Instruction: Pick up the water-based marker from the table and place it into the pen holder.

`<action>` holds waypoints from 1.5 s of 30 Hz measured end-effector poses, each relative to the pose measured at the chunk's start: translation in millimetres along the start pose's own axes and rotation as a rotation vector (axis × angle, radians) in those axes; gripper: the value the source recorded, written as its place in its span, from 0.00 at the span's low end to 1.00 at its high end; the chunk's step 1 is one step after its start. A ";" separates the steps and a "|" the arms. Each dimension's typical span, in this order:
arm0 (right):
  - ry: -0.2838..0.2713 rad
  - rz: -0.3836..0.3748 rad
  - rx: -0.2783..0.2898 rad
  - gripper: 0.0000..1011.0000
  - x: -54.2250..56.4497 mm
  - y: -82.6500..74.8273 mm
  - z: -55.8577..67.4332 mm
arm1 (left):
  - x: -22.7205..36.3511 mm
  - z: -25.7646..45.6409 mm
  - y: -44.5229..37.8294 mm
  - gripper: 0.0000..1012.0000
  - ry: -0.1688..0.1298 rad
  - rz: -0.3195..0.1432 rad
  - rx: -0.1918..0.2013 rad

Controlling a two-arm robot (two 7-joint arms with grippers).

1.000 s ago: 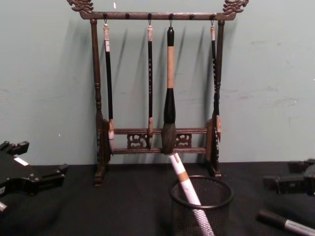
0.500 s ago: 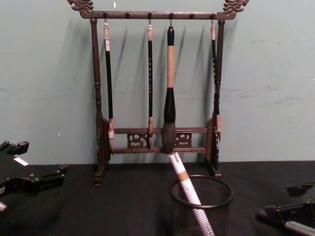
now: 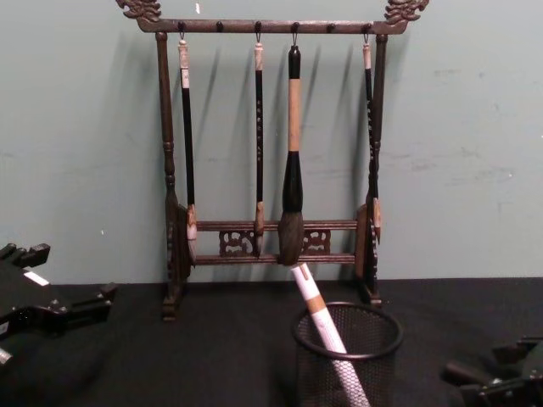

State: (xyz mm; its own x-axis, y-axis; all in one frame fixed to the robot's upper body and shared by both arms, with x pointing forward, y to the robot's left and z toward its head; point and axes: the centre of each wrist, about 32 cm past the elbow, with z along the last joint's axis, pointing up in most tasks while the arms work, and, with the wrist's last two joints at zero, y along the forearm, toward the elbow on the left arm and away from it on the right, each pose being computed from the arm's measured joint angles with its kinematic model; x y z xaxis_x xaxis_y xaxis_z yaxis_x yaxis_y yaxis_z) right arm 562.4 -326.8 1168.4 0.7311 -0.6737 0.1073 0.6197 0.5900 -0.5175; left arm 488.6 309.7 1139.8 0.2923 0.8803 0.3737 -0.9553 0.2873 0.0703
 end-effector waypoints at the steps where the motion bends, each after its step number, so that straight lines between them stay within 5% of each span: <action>1: 0.001 0.002 -0.008 0.99 0.1 0.7 -0.2 | 0.0 0.0 0.0 1.00 0.000 0.000 0.000; 27: 0.015 0.008 -0.028 0.99 -2.3 3.9 -1.8 | 0.0 0.0 0.0 1.00 0.000 0.000 0.000; 31: 0.014 0.008 -0.027 0.75 -2.2 3.9 -1.7 | 0.0 0.0 0.0 1.00 0.000 0.000 0.000; 33: 0.014 0.008 -0.027 0.75 -2.2 3.9 -1.7 | 0.0 0.0 0.0 1.00 0.000 0.000 0.000; 34: 0.014 0.008 -0.027 0.55 -2.2 3.9 -1.7 | 0.0 0.0 0.0 0.99 0.000 0.000 0.000; 35: 0.014 0.008 -0.027 0.55 -2.2 3.9 -1.7 | 0.0 0.0 0.0 0.99 0.000 0.000 0.000; 39: 0.015 0.008 -0.026 0.23 -2.2 3.9 -1.6 | 0.0 0.0 0.0 1.00 0.000 0.000 0.000; 45: 0.015 0.008 -0.025 0.22 -2.2 3.9 -1.7 | 0.0 0.0 0.0 1.00 0.000 0.000 0.000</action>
State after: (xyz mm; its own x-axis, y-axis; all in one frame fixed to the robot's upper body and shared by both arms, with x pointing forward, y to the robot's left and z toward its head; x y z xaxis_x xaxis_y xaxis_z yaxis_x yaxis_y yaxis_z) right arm 562.7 -323.7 1164.7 0.7318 -0.6755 0.0905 0.6060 0.5842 -0.5398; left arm 488.6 309.7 1139.8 0.2923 0.8803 0.3737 -0.9553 0.2873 0.0703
